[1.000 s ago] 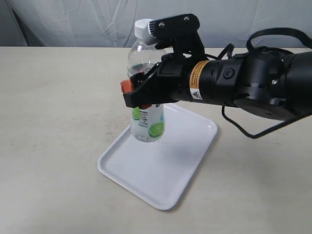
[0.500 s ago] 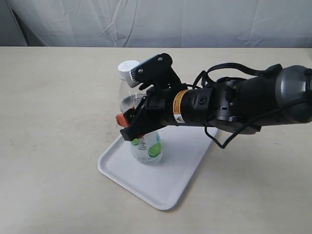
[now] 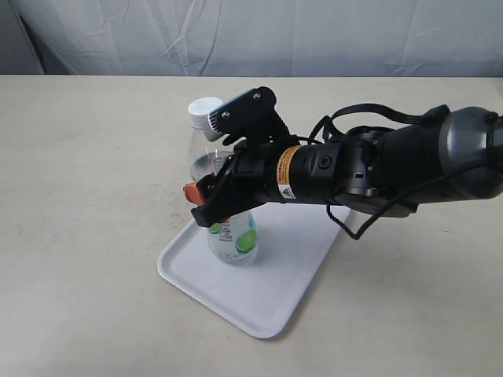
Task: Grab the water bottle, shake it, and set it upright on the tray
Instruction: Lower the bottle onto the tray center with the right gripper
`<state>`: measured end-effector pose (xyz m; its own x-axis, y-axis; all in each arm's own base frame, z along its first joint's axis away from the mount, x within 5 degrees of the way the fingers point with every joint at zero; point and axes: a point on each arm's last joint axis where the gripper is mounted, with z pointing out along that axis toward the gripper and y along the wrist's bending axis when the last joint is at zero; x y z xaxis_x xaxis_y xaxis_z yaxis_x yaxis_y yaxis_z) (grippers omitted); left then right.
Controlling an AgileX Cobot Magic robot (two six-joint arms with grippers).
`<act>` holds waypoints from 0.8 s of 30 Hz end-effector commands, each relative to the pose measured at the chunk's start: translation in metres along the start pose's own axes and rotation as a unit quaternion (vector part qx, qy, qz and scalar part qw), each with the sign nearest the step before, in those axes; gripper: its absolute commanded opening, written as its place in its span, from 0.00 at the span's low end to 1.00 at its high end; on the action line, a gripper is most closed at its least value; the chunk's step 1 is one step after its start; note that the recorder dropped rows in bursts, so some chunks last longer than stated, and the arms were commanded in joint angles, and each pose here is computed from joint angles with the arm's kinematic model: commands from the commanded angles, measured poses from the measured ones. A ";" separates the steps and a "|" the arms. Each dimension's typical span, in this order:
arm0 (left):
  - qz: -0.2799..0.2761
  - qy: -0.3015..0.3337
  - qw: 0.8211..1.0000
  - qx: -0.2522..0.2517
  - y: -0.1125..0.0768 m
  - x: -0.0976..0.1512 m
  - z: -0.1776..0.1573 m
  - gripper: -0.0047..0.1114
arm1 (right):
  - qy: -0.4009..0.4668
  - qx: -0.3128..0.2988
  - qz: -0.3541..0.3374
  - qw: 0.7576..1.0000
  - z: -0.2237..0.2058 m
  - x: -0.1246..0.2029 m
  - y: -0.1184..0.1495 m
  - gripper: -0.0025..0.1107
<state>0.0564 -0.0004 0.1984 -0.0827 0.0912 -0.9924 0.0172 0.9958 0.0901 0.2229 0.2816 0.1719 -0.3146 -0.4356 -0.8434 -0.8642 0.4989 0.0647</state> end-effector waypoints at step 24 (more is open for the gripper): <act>-0.002 -0.007 1.000 0.003 0.000 0.000 0.000 0.06 | 0.019 0.030 0.027 0.999 -0.019 -0.011 -0.002 0.88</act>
<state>0.0564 -0.0004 0.1984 -0.0827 0.0912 -0.9924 0.0172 0.9958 0.0901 0.2228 0.2732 0.1775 -0.3930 -0.4599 -0.7963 -0.8202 0.5668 0.0775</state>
